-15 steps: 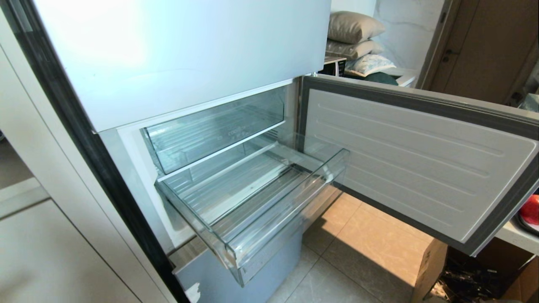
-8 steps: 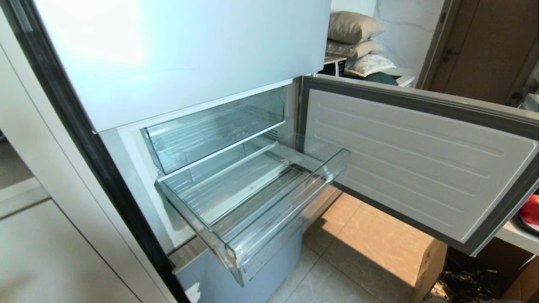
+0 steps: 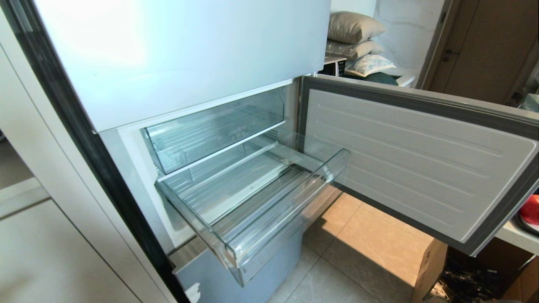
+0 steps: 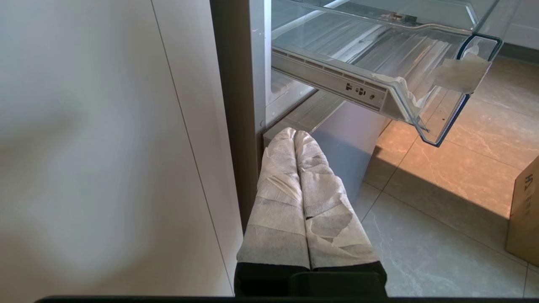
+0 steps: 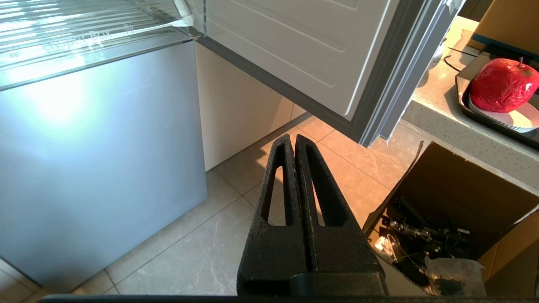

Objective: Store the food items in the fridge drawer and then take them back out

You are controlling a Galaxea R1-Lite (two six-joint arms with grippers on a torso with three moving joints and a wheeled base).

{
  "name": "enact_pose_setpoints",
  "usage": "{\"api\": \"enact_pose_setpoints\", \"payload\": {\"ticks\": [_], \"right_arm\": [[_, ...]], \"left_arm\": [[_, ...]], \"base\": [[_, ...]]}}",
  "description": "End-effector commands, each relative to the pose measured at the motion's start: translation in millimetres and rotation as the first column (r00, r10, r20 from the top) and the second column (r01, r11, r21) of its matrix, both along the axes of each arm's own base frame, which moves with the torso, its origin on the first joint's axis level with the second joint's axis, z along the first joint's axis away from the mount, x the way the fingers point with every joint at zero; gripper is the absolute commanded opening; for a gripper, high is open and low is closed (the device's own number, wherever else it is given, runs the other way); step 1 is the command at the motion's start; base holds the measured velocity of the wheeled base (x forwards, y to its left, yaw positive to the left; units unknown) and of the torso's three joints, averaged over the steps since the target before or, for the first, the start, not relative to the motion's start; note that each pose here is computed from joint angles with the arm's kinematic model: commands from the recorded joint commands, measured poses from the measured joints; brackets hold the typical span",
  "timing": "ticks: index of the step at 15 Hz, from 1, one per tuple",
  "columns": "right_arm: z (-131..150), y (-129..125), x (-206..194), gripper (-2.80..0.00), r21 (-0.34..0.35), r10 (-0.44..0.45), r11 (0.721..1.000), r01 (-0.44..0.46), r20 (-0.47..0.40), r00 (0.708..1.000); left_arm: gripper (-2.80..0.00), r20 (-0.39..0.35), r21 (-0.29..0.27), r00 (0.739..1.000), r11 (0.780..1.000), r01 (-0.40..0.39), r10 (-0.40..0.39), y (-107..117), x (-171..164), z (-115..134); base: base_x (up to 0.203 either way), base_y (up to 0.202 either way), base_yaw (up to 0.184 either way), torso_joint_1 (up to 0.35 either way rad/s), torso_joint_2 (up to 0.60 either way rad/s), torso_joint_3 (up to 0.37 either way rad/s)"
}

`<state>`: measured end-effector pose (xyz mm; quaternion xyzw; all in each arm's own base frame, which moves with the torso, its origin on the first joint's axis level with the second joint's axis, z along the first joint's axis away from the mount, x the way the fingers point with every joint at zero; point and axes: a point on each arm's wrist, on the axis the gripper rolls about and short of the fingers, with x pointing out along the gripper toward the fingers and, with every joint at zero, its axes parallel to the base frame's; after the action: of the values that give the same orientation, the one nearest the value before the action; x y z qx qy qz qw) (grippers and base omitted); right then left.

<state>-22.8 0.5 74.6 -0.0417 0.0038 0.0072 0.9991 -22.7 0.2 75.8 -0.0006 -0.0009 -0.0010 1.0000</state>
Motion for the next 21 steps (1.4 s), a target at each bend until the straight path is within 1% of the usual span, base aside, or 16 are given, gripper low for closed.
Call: {"api": "enact_pose_setpoints", "payload": {"ticks": [1,4,7,10,17,18,19,21], "right_arm": [[0,0,0,-2.80,-0.001,0.000,1.000,0.000,-0.001,1.000],[0,0,0,-2.80,0.008,0.000,1.000,0.000,-0.001,1.000],[0,0,0,-2.80,0.015,-0.002,1.000,0.002,0.000,1.000],[1,0,0,-2.80,0.050,-0.011,0.999,0.011,0.003,1.000],[1,0,0,-2.80,0.053,-0.010,0.999,0.010,0.002,1.000],[1,0,1,-2.80,0.053,-0.009,0.999,0.010,-0.013,1.000],[2,0,4,-2.80,0.053,-0.009,0.999,0.011,-0.050,0.999],[3,0,13,-2.80,0.034,0.002,0.999,0.004,-0.172,0.985]], "left_arm": [[-2.80,0.000,0.000,1.000,1.000,0.000,0.000,0,0,0],[-2.80,0.000,0.000,1.000,1.000,0.000,0.000,0,0,0],[-2.80,0.000,0.000,1.000,1.000,0.000,0.000,0,0,0],[-2.80,0.000,0.000,1.000,1.000,0.001,-0.001,0,0,0],[-2.80,0.000,0.000,1.000,1.000,0.000,0.000,0,0,0],[-2.80,0.000,0.000,1.000,1.000,0.000,0.000,0,0,0],[-2.80,0.000,0.000,1.000,1.000,0.000,0.000,0,0,0],[-2.80,0.000,0.000,1.000,1.000,0.000,0.000,0,0,0]], "base": [[0.000,0.000,0.000,0.000,0.00,0.000],[-0.002,0.000,0.060,0.002,0.00,0.000],[0.002,-0.006,0.175,0.003,0.00,0.003],[0.003,-0.006,0.173,0.005,0.00,0.002],[0.001,-0.008,0.168,0.003,0.00,0.003],[0.002,-0.007,0.096,0.003,0.00,0.004],[0.000,0.000,0.000,0.000,0.00,0.000],[0.000,0.000,0.000,0.000,0.00,0.000]]}}
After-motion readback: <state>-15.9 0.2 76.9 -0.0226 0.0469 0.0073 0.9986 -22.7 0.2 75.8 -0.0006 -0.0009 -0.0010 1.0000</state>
